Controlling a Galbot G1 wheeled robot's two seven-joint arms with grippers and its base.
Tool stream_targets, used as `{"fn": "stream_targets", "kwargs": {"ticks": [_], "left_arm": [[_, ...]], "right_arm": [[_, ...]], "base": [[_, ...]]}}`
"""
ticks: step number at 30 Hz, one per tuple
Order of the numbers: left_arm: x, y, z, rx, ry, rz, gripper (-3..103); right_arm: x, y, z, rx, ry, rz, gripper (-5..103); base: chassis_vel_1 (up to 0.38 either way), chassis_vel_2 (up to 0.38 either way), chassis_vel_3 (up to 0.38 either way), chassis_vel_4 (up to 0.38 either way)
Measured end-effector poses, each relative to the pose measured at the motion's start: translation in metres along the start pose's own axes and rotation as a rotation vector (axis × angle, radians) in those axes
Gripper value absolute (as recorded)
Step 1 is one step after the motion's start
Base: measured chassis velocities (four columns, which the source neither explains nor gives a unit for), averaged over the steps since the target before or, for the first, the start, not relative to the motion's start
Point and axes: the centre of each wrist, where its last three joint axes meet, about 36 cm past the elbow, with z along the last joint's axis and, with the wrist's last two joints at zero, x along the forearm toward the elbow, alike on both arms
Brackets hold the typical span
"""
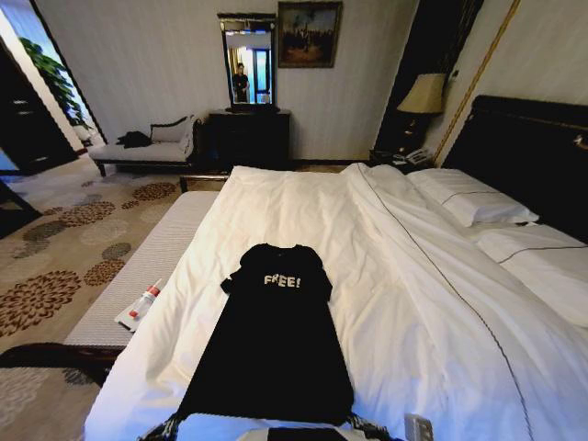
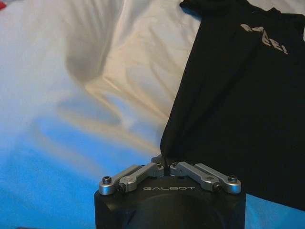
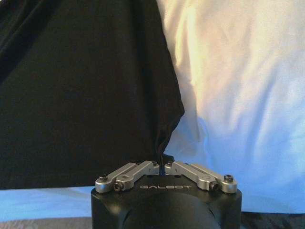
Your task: Fold the clothes on the bed.
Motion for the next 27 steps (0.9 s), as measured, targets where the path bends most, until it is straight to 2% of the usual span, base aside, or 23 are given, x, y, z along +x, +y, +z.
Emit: {"fn": "stream_targets", "kwargs": {"ticks": [3,8,9,10,12,13,14,16,17,18,19,20,21,22,25,26,27], "left_arm": [[-0.004,-0.004,0.005,0.013,0.000,0.003,1],[-0.005,-0.010,0.001,0.003,-0.011,0.008,-2],[-0.004,-0.013,-0.003,-0.004,-0.019,0.014,4],[-0.004,-0.015,-0.006,-0.012,-0.027,0.017,8],[-0.004,-0.019,-0.012,-0.026,-0.043,0.022,19],[-0.004,-0.019,-0.012,-0.026,-0.043,0.022,19],[-0.004,-0.020,-0.014,-0.028,-0.049,0.022,19],[-0.004,-0.020,-0.016,-0.030,-0.056,0.019,30],[-0.004,-0.020,-0.016,-0.030,-0.056,0.019,30],[-0.004,-0.019,-0.017,-0.032,-0.057,0.017,36],[-0.004,-0.019,-0.017,-0.033,-0.058,0.015,41],[-0.004,-0.017,-0.017,-0.034,-0.059,0.011,46],[-0.004,-0.017,-0.017,-0.034,-0.059,0.011,46],[-0.005,-0.016,-0.017,-0.035,-0.060,0.008,52],[-0.005,-0.014,-0.018,-0.040,-0.073,0.002,63],[-0.005,-0.014,-0.018,-0.040,-0.073,0.002,63],[-0.005,-0.014,-0.019,-0.050,-0.078,-0.001,68]], "right_arm": [[-0.004,-0.001,0.000,0.001,-0.017,0.006,0],[-0.001,0.000,-0.002,0.013,-0.029,-0.003,3],[0.001,0.002,-0.003,0.019,-0.037,-0.010,8],[0.003,0.002,-0.004,0.026,-0.046,-0.018,8],[0.007,0.004,-0.005,0.045,-0.067,-0.038,19],[0.007,0.004,-0.005,0.045,-0.067,-0.038,19],[0.008,0.004,-0.006,0.050,-0.075,-0.045,24],[0.012,0.004,-0.009,0.059,-0.091,-0.052,35],[0.012,0.004,-0.009,0.059,-0.091,-0.052,35],[0.015,0.004,-0.011,0.062,-0.099,-0.053,35],[0.016,0.004,-0.012,0.064,-0.102,-0.052,46],[0.018,0.004,-0.013,0.068,-0.104,-0.050,52],[0.018,0.004,-0.013,0.068,-0.104,-0.050,52],[0.019,0.003,-0.014,0.072,-0.108,-0.047,52],[0.019,-0.003,-0.024,0.087,-0.149,-0.032,68],[0.019,-0.003,-0.024,0.087,-0.149,-0.032,68],[0.018,-0.006,-0.031,0.076,-0.164,-0.036,73]], "base": [[0.000,0.000,0.000,0.000],[0.000,0.000,0.000,0.000],[0.000,0.000,0.000,0.000],[0.000,0.000,0.000,0.000],[0.000,0.000,0.000,0.000],[0.000,0.000,0.000,0.000],[0.000,0.000,0.000,0.000],[0.000,0.000,0.000,0.000],[0.000,0.000,0.000,0.000],[0.000,0.000,0.000,0.000],[0.000,0.000,0.000,0.000],[0.000,0.000,0.000,0.000],[0.000,0.000,0.000,0.000],[0.000,0.000,0.000,0.000],[0.000,0.000,0.000,0.000],[0.000,0.000,0.000,0.000],[0.000,0.000,0.000,0.000]]}}
